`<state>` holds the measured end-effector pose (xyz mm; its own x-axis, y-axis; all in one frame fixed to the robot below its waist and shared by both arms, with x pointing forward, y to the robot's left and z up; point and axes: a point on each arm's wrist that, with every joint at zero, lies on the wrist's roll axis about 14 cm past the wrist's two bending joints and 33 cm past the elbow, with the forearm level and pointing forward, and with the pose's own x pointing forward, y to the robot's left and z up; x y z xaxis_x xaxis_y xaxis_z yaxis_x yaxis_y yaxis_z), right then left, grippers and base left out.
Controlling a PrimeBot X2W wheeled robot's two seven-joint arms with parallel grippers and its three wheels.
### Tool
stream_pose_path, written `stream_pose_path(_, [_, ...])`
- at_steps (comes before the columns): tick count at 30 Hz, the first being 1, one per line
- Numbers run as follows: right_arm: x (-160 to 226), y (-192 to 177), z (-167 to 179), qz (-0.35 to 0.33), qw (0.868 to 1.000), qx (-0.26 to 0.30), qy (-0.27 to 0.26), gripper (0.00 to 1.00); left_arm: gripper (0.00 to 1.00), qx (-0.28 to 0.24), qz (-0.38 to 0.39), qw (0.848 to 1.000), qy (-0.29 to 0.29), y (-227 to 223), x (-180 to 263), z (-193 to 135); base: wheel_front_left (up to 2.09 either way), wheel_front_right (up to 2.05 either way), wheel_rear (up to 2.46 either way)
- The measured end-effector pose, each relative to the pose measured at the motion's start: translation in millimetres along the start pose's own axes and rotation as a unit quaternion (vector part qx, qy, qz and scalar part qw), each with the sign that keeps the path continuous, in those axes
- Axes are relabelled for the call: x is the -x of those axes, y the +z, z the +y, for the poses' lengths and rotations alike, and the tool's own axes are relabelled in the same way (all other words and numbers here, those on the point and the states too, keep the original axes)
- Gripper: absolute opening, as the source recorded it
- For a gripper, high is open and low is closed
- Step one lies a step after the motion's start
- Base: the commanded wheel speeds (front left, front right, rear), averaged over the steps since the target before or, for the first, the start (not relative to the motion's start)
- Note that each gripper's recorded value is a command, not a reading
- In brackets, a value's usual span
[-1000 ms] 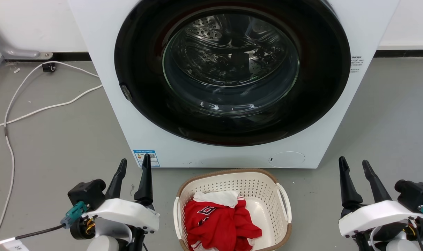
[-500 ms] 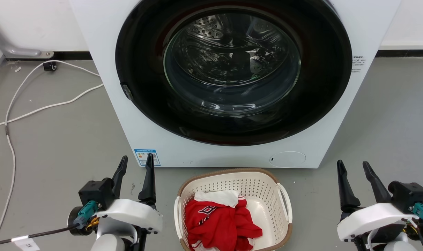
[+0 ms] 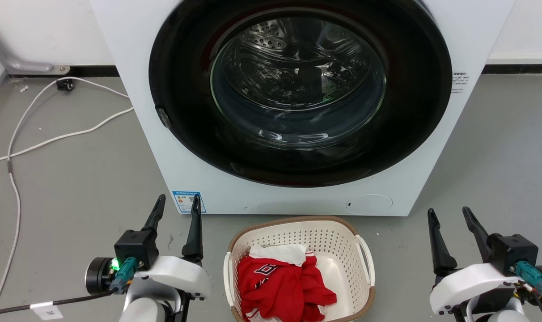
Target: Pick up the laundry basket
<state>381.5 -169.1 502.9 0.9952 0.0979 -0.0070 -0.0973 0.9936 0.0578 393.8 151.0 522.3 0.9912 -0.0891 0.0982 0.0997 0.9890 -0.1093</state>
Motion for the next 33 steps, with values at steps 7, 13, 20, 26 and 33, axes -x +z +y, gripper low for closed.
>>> stream_pose_path(7, [0,-4,0,0.008,1.000,0.024,0.002,1.00,1.00,-0.022,-0.001,1.000,-0.004,-2,0,0,0.00,0.00,0.00])
stream_pose_path(13, [-1,-6,2,0.010,0.999,0.045,0.006,1.00,1.00,-0.040,0.000,0.999,-0.006,-4,0,-1,0.00,0.00,0.00])
stream_pose_path(20, [-1,-6,3,0.010,0.998,0.066,0.011,1.00,1.00,-0.051,0.000,0.999,-0.004,-5,1,1,0.00,0.00,0.00])
stream_pose_path(26, [0,-7,2,0.012,0.998,0.059,0.008,1.00,1.00,-0.040,0.005,0.999,-0.003,-8,2,2,0.00,0.00,0.00])
stream_pose_path(33, [0,-9,1,0.014,0.998,0.054,0.006,1.00,1.00,-0.038,0.010,0.999,-0.003,-12,2,2,0.00,0.00,0.00])
